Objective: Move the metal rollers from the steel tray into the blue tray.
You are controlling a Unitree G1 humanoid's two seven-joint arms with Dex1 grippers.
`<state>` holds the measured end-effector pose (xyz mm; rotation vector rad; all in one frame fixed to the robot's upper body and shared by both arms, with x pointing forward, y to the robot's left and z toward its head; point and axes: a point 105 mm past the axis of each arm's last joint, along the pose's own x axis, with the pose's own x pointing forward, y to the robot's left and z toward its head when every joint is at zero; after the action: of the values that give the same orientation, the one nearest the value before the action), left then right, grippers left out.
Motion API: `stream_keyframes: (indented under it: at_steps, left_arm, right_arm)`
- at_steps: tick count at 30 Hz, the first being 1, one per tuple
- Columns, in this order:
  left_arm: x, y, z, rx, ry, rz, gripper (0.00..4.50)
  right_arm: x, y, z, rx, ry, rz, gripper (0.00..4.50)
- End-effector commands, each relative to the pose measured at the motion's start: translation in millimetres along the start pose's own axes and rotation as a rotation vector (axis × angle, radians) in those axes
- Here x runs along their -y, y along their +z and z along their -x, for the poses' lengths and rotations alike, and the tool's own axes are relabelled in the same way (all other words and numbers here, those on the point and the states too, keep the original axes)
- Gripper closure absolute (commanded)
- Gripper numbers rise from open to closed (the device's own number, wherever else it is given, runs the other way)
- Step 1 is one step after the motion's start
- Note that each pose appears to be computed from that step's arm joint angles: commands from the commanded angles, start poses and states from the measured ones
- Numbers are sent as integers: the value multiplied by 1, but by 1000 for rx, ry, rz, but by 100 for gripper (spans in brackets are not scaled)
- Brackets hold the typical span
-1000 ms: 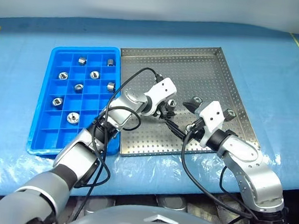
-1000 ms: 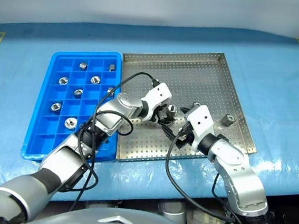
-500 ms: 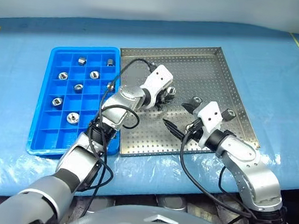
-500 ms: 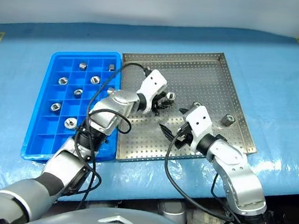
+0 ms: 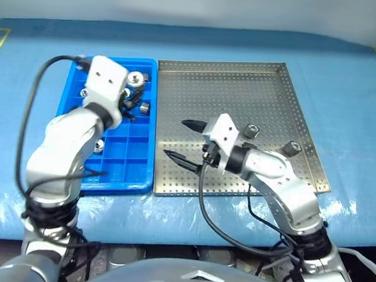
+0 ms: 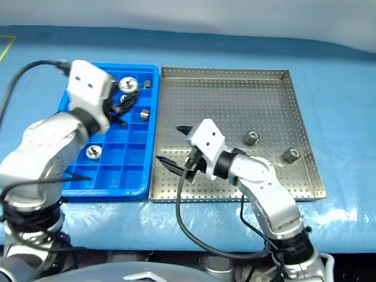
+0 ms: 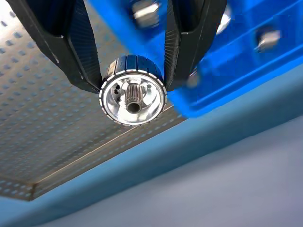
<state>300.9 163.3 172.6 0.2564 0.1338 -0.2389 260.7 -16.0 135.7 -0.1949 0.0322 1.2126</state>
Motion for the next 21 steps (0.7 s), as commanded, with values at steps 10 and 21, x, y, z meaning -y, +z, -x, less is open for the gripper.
stream_keyframes:
  at_steps: [10, 21]
  left_arm:
    - [-7, -62, 68, -205, 266, 102, 282]
    - [-11, -101, 95, -343, 467, 225, 282]
  right_arm:
    - [-35, 25, -43, 106, 303, 98, 0]
    - [-39, 17, -40, 81, 326, 89, 0]
